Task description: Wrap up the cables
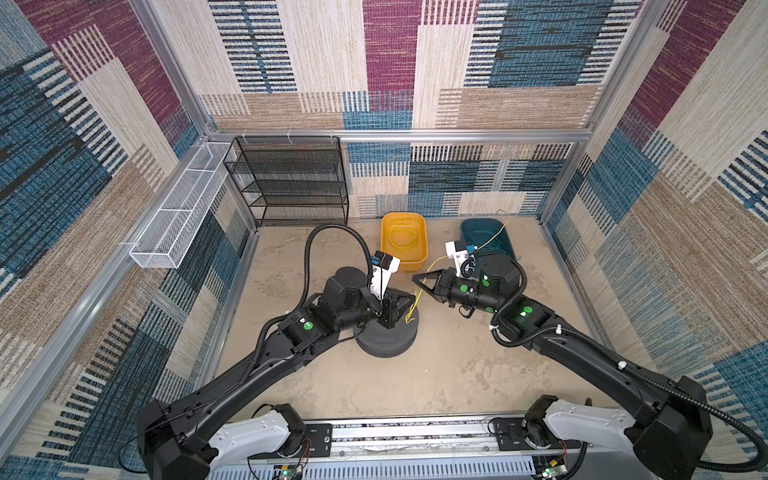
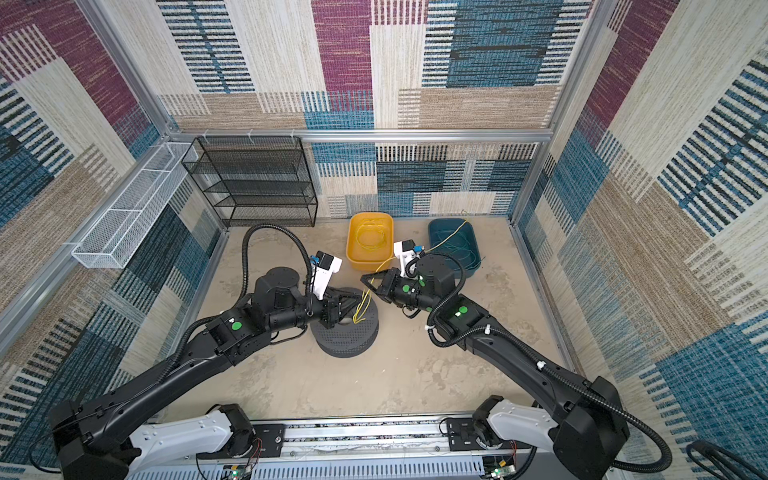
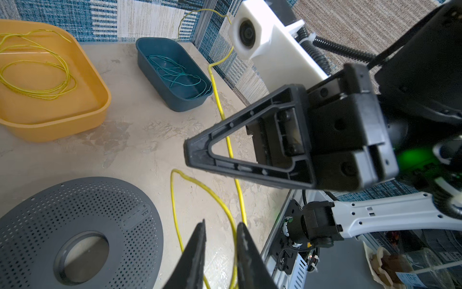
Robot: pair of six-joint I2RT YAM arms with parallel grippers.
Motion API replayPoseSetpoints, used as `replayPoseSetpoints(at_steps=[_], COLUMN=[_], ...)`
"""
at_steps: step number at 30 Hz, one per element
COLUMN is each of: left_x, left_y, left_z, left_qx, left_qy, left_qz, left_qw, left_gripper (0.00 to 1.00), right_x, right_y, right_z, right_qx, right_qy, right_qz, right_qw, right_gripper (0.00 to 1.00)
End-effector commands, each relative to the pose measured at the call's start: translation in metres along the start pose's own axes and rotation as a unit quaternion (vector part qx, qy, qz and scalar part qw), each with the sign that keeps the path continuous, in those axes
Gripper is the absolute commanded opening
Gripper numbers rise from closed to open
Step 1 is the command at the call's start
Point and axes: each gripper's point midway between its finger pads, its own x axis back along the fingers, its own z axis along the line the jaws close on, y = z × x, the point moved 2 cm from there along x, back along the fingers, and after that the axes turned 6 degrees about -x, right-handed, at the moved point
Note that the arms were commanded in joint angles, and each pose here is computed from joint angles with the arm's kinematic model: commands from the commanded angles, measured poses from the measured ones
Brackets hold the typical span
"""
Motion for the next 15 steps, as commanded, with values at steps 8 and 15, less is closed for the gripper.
replayPoseSetpoints(at_steps=[8, 15], left_x=[-0.014, -0.007], left_y=[-0.004, -0.008], left_z=[-0.001, 0.0], left_qx=[0.005, 0.004], left_qy=[-0.018, -0.012], left_qz=[0.009, 0.009], left_qw=[1.0, 1.0], left_gripper=[0.13, 0.31], right_x=[0.002, 0.003], right_y=[0.001, 0.004], right_z=[0.017, 0.017], right_qx=[0.017, 0.024], right_qy=[0.03, 0.022], right_qz=[-0.004, -0.011], right_qw=[0.999, 0.999], right_gripper=[0.0, 0.0])
